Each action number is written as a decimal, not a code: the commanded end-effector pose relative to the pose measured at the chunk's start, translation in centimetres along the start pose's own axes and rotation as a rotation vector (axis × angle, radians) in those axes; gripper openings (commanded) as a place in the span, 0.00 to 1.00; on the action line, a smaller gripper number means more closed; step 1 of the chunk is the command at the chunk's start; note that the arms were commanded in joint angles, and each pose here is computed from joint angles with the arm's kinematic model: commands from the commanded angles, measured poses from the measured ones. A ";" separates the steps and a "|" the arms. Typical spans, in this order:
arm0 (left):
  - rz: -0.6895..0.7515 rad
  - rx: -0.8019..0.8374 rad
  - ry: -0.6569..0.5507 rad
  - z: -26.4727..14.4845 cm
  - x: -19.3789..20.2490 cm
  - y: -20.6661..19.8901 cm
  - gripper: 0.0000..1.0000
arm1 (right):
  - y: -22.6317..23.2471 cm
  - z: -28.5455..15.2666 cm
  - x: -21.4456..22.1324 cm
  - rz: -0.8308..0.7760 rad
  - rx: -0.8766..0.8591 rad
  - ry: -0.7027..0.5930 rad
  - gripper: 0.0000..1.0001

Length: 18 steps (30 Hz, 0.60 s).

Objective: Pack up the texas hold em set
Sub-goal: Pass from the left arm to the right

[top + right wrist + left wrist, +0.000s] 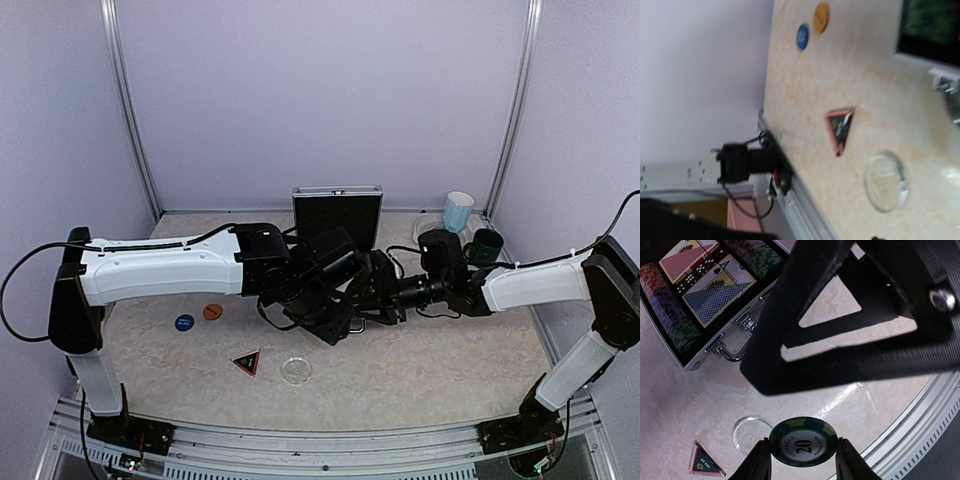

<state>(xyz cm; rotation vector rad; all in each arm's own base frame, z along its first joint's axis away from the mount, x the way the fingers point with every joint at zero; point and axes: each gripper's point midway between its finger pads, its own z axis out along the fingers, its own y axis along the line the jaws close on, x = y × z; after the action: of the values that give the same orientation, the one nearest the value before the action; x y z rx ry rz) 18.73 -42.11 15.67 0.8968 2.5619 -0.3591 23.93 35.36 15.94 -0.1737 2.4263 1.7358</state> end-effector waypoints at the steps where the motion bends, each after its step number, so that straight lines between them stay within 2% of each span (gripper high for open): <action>1: 0.001 0.012 -0.009 -0.2 -0.5 -0.7 0.41 | 2.1 0.9 1.5 -0.083 -0.088 0.076 0.59; 18: 0.003 0.013 -0.001 0.0 -0.3 -0.8 0.41 | 2.4 2.1 4.3 -0.123 -0.130 0.182 0.44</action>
<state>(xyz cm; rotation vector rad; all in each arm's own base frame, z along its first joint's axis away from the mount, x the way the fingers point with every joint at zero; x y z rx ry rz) 18.72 -42.22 15.62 0.8983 2.5623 -0.3597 20.23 37.78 15.95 -0.4159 2.4137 1.8629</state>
